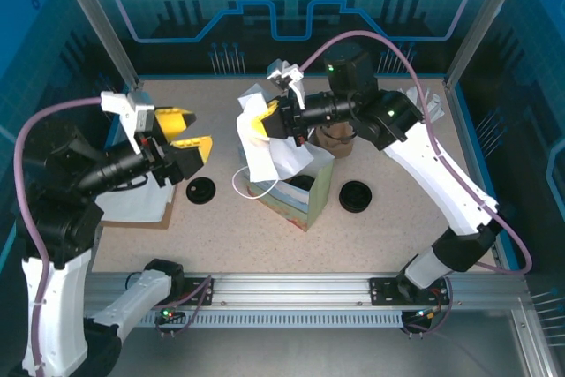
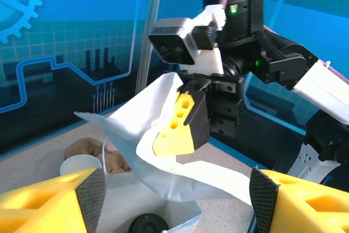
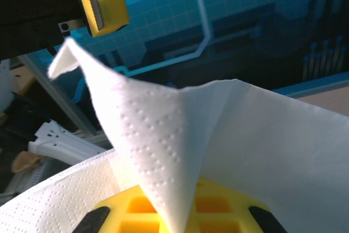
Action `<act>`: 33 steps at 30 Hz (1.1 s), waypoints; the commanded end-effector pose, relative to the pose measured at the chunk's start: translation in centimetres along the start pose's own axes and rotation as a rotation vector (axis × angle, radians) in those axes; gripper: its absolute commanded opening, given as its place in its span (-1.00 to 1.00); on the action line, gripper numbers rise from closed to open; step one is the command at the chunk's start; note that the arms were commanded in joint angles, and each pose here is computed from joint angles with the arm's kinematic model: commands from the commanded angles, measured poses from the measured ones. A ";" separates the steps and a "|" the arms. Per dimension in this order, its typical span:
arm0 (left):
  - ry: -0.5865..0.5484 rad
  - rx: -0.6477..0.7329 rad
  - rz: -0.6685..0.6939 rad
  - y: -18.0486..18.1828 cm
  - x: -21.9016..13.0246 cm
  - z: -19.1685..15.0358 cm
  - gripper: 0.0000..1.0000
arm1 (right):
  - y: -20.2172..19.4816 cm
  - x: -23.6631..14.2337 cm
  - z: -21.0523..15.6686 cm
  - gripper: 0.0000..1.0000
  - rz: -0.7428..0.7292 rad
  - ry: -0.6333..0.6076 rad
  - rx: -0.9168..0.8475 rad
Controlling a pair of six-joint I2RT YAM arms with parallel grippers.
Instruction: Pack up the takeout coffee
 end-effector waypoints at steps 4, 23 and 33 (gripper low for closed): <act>0.063 -0.098 0.061 1.1 0.5 -2.6 0.45 | -2.7 2.9 -2.6 -0.83 0.127 0.123 0.188; 0.082 -0.131 0.058 1.7 1.0 -3.4 0.41 | -9.4 2.1 -7.2 -0.81 -0.081 0.274 0.384; 0.085 -0.131 0.062 1.8 1.2 -3.2 0.40 | -10.2 1.7 -9.4 -0.77 -0.267 0.397 0.361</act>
Point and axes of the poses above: each hand's point on the last joint's axis, 136 mm out from that joint toward the fingers, its own x axis out along the fingers, its own y axis along the line the jaws close on, z = x × y, the point moved 9 cm from there along -x, back along the fingers, and after that the axes turned 4 degrees about x, right-handed, at the moved point
